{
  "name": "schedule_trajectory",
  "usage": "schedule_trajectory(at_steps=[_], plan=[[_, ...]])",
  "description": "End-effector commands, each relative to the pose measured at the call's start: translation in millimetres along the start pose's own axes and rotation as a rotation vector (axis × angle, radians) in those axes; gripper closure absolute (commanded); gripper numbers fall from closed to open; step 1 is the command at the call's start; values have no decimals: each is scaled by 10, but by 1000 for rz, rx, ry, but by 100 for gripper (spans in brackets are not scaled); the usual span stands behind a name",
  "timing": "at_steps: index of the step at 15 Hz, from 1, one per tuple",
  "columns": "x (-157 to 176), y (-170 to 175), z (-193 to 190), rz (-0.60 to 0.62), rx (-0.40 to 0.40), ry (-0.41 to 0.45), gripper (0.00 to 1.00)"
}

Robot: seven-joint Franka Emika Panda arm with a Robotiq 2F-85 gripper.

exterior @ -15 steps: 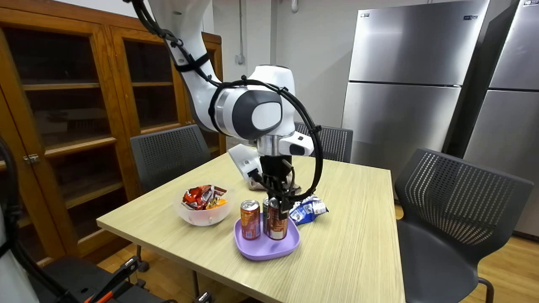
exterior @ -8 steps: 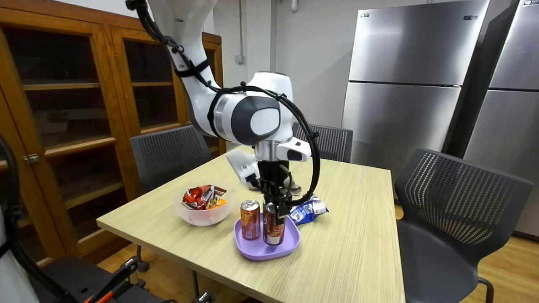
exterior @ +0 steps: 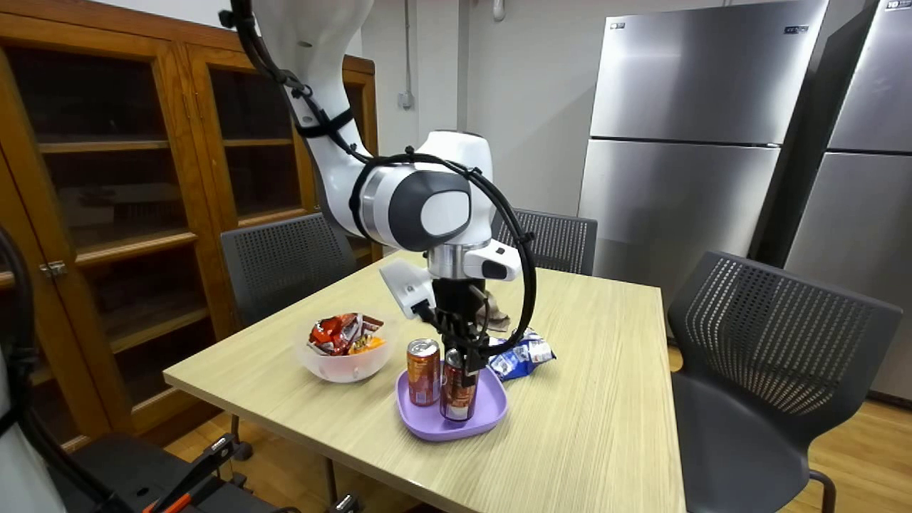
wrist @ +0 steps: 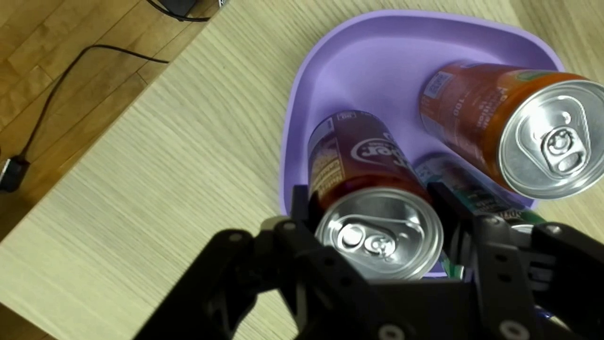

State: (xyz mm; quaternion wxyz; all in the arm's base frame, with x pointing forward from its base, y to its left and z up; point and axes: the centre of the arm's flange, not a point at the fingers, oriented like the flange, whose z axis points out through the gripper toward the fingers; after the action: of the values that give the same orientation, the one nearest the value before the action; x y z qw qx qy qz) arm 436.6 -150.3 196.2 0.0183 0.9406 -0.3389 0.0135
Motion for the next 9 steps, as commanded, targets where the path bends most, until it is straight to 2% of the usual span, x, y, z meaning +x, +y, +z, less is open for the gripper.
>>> schedule_trajectory(at_steps=[1,9], plan=[[28,-80,-8,5,17,19,62],[4,-113,112,-25,24,54,62]])
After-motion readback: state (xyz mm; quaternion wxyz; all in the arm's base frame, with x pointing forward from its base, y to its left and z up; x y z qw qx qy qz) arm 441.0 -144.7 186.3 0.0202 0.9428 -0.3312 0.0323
